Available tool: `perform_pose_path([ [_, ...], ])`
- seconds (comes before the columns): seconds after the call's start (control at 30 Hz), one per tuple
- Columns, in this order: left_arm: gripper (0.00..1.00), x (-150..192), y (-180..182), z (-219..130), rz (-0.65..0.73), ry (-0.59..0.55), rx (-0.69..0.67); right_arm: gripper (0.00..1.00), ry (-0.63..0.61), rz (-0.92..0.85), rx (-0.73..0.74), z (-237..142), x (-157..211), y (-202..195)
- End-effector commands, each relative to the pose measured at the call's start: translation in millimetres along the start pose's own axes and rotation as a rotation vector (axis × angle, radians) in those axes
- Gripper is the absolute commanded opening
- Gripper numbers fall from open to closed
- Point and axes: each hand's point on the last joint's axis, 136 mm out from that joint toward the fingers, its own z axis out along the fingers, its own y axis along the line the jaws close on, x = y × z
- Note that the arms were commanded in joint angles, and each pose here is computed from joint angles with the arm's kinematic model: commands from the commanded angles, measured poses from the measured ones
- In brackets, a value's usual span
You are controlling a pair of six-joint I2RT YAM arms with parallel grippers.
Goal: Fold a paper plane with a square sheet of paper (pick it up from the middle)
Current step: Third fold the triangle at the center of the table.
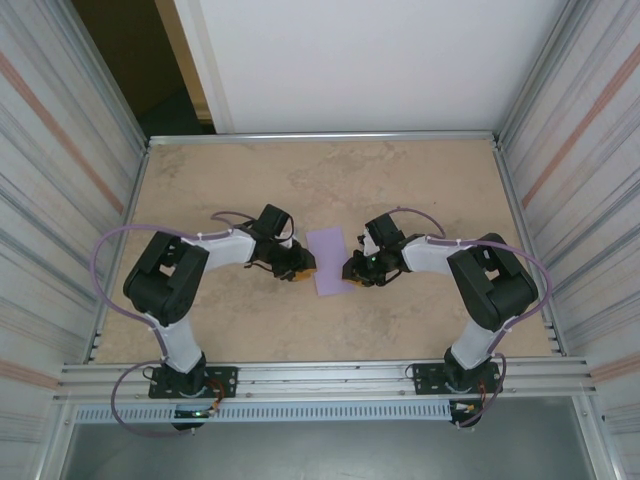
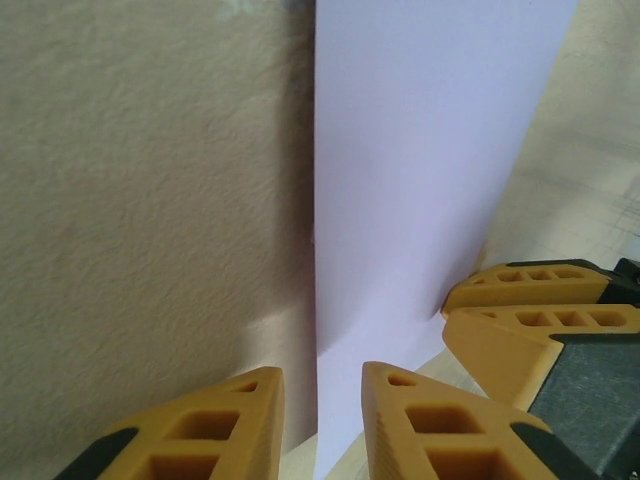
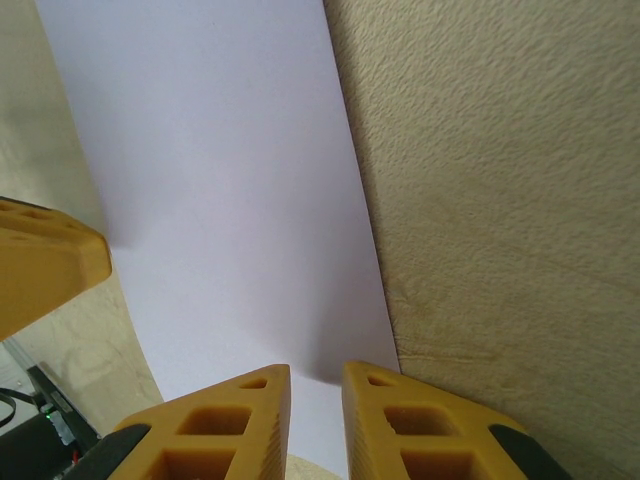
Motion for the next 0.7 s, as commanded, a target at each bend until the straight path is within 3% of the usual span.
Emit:
perform_pose_path([
  [0.0, 0.27, -4, -11, 4, 0.017, 0.013, 0.042, 0.21, 0.066, 0.091, 0.110, 4, 24, -33],
  [0.37, 0.24, -7, -23, 12, 0.031, 0.049, 0.107, 0.21, 0.061, 0.084, 0.107, 1, 23, -31],
  [0.53, 0.18, -8, -23, 12, 0.026, 0.052, 0.114, 0.23, 0.048, 0.077, 0.100, -2, 20, -28],
  [0.67, 0.10, -8, -18, 12, 0.007, 0.054, 0.110, 0.30, 0.001, 0.028, 0.075, -11, 12, -17],
])
